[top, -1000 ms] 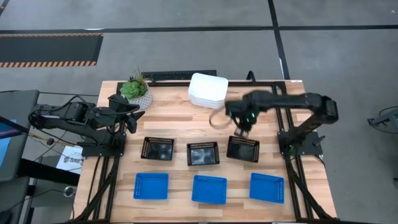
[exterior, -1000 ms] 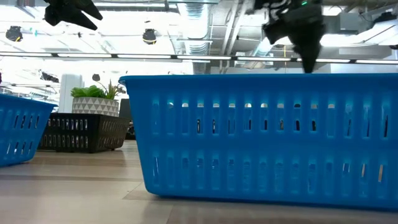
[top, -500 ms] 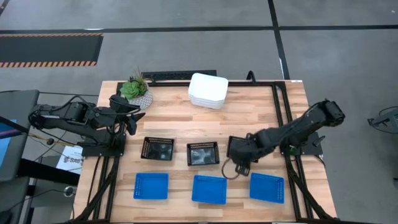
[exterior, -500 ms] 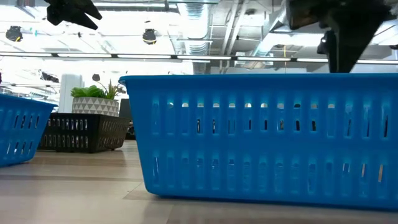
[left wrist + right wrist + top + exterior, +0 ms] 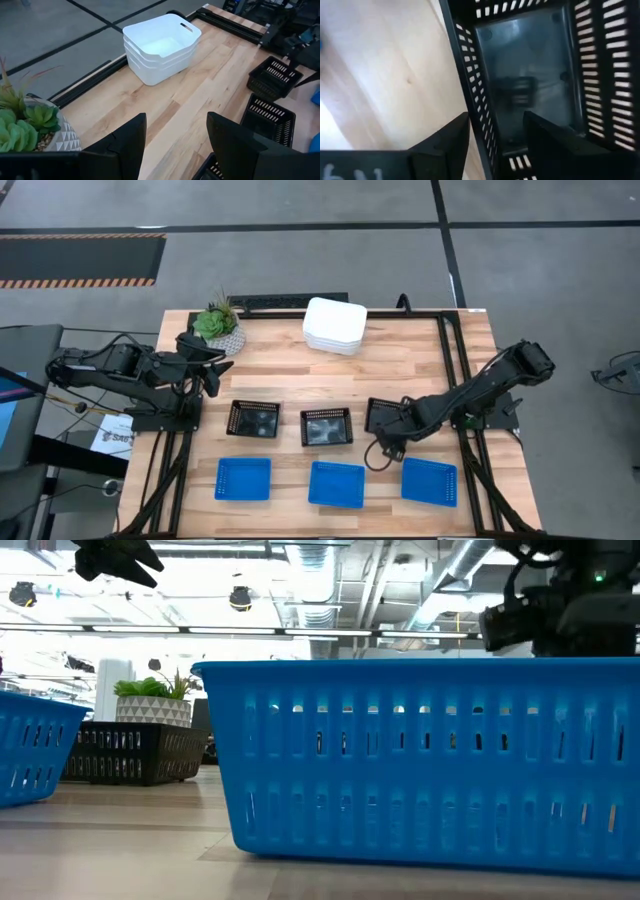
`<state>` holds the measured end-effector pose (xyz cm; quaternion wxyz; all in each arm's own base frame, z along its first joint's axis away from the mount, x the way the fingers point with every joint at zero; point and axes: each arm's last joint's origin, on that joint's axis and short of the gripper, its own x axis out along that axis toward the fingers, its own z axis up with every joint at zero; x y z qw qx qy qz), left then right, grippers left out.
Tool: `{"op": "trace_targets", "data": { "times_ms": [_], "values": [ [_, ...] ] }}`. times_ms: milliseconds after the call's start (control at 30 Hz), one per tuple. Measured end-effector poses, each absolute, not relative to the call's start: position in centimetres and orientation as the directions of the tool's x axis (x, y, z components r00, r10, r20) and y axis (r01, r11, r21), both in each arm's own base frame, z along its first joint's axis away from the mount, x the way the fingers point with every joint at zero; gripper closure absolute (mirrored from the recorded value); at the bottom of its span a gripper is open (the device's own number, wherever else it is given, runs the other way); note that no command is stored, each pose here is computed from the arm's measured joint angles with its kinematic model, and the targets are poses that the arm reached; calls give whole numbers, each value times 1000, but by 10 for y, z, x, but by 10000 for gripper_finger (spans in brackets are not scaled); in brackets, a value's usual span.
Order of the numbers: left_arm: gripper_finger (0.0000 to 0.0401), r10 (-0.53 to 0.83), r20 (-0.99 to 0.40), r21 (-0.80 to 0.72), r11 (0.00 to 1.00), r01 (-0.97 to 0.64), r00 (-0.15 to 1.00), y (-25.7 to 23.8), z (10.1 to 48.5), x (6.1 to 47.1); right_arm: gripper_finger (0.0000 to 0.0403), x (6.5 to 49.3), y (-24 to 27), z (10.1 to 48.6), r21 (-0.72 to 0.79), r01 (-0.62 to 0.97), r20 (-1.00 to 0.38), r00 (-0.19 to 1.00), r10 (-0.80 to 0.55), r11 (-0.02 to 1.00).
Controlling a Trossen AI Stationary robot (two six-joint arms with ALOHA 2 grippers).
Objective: Stack baskets by color
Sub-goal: Stack the right black bin on the middle black bin
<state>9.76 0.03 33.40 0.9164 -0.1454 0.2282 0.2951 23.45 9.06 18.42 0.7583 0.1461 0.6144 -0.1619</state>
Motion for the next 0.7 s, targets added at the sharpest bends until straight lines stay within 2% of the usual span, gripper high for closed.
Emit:
{"op": "trace_targets", "data": {
  "times_ms": [233, 567, 700],
  "values": [
    [204, 475, -504, -127, 785, -606, 721, 0, 334, 98, 231, 230, 88, 171, 12, 444, -977, 196, -84, 896],
    [204, 478, -504, -115, 788, -604, 719, 0, 334, 97, 385, 231, 85, 169, 26, 437, -976, 207, -72, 899],
    [204, 479, -506, -112, 788, -605, 717, 0, 334, 97, 389, 237, 85, 173, 50, 434, -967, 246, -65, 899]
  ]
}}
